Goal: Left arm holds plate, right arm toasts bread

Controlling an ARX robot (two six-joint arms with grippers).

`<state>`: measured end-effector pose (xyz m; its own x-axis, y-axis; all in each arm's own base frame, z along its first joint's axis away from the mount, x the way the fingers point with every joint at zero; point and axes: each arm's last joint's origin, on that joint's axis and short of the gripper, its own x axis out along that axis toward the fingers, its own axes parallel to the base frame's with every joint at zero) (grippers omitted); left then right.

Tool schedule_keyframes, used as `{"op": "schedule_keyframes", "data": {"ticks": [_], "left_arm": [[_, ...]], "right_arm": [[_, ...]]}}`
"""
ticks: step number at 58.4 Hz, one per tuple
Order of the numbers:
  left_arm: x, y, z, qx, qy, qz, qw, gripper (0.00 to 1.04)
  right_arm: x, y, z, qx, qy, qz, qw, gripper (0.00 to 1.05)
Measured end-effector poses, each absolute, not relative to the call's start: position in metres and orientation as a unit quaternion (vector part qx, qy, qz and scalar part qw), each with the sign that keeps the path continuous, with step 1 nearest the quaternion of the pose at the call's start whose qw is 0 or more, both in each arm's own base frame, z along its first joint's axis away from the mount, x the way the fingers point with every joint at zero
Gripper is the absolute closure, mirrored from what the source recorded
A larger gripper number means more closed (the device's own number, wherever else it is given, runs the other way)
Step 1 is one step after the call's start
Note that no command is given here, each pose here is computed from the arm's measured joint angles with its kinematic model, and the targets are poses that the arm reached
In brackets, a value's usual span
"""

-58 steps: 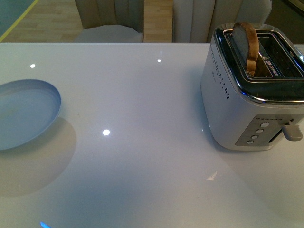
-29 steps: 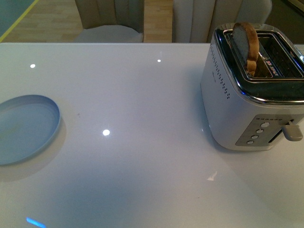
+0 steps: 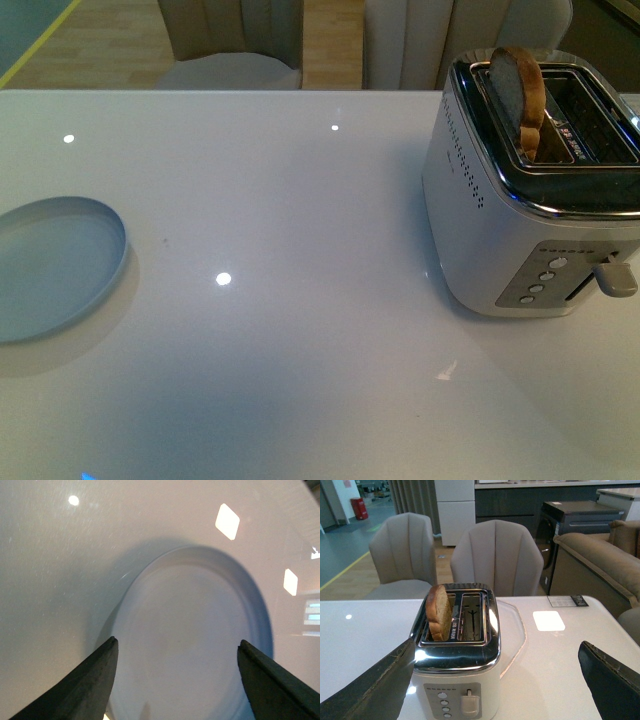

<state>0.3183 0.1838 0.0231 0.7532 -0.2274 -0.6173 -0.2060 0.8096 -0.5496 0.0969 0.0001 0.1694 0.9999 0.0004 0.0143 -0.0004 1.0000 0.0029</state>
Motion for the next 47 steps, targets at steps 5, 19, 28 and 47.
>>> {"op": "schedule_keyframes", "data": {"ticks": [5,19,28,47], "left_arm": [[0.311,0.172,0.064,-0.298,0.320,-0.019,0.899,0.06],[0.252,0.121,0.155,-0.287,0.257,-0.034,0.922,0.07],[0.213,0.089,0.180,-0.293,0.238,-0.039,0.925,0.07],[0.181,0.053,0.180,-0.043,0.018,0.004,0.999,0.44]], "right_arm": [[0.097,0.000,0.169,0.001,-0.007,0.000,1.000,0.09],[0.097,0.000,0.169,0.001,-0.007,0.000,1.000,0.09],[0.097,0.000,0.169,0.001,-0.007,0.000,1.000,0.09],[0.097,0.000,0.169,0.001,-0.007,0.001,1.000,0.09]]}}
